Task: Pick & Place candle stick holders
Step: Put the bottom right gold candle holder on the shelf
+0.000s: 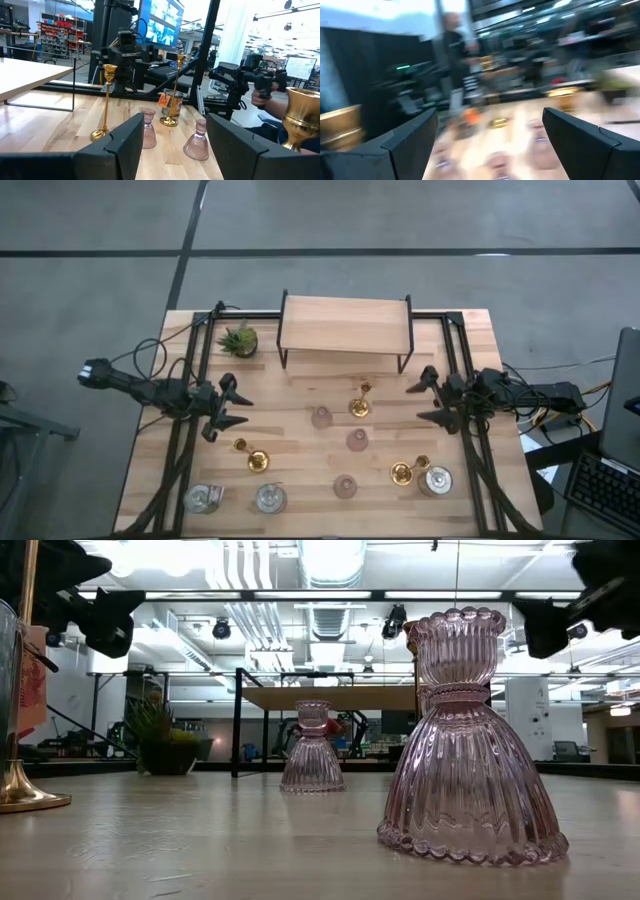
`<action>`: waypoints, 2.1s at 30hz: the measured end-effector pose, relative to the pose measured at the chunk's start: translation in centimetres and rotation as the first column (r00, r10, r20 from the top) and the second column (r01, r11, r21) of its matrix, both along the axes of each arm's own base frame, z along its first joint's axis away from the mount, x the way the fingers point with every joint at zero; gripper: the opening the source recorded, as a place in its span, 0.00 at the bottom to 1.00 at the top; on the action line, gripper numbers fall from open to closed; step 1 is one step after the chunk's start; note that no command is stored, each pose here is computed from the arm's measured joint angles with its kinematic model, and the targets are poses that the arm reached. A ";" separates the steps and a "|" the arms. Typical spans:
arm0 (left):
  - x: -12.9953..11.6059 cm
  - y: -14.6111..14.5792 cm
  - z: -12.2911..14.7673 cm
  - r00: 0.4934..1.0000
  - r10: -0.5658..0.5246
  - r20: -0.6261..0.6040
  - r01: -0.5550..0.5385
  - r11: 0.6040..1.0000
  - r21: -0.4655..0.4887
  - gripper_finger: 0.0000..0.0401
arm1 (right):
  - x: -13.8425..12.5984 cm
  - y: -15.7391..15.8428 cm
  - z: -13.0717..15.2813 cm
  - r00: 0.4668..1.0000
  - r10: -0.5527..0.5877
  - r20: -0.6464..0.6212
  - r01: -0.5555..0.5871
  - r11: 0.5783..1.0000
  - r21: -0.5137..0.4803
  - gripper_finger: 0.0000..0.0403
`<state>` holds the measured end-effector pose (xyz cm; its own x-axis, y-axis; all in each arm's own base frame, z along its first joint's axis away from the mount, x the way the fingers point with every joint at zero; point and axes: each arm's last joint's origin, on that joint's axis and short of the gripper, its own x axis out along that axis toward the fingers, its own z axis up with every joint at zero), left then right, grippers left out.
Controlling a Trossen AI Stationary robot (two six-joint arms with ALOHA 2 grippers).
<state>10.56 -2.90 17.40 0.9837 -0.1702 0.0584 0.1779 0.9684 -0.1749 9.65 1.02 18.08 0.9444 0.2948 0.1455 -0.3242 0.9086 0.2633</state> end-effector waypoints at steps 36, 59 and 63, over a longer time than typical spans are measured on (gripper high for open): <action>0.0 0.0 0.0 1.000 0.000 0.000 0.000 1.000 0.000 0.54 | -0.2 2.1 -1.3 0.933 0.321 -0.164 -0.314 0.947 0.066 0.88; 0.0 0.0 0.0 1.000 0.000 0.000 0.000 1.000 0.000 0.54 | 0.6 5.8 -1.6 0.901 0.367 -0.232 -0.347 0.930 0.122 0.81; 0.0 0.0 0.0 1.000 0.000 0.000 0.000 1.000 0.000 0.54 | 0.8 6.5 -1.6 0.913 0.346 -0.217 -0.330 0.938 0.107 0.81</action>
<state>10.56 -2.90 17.41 0.9837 -0.1703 0.0580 0.1779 0.9683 -0.1752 10.45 7.53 16.45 0.8001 0.5990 -0.0325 -0.5319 0.7334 0.4233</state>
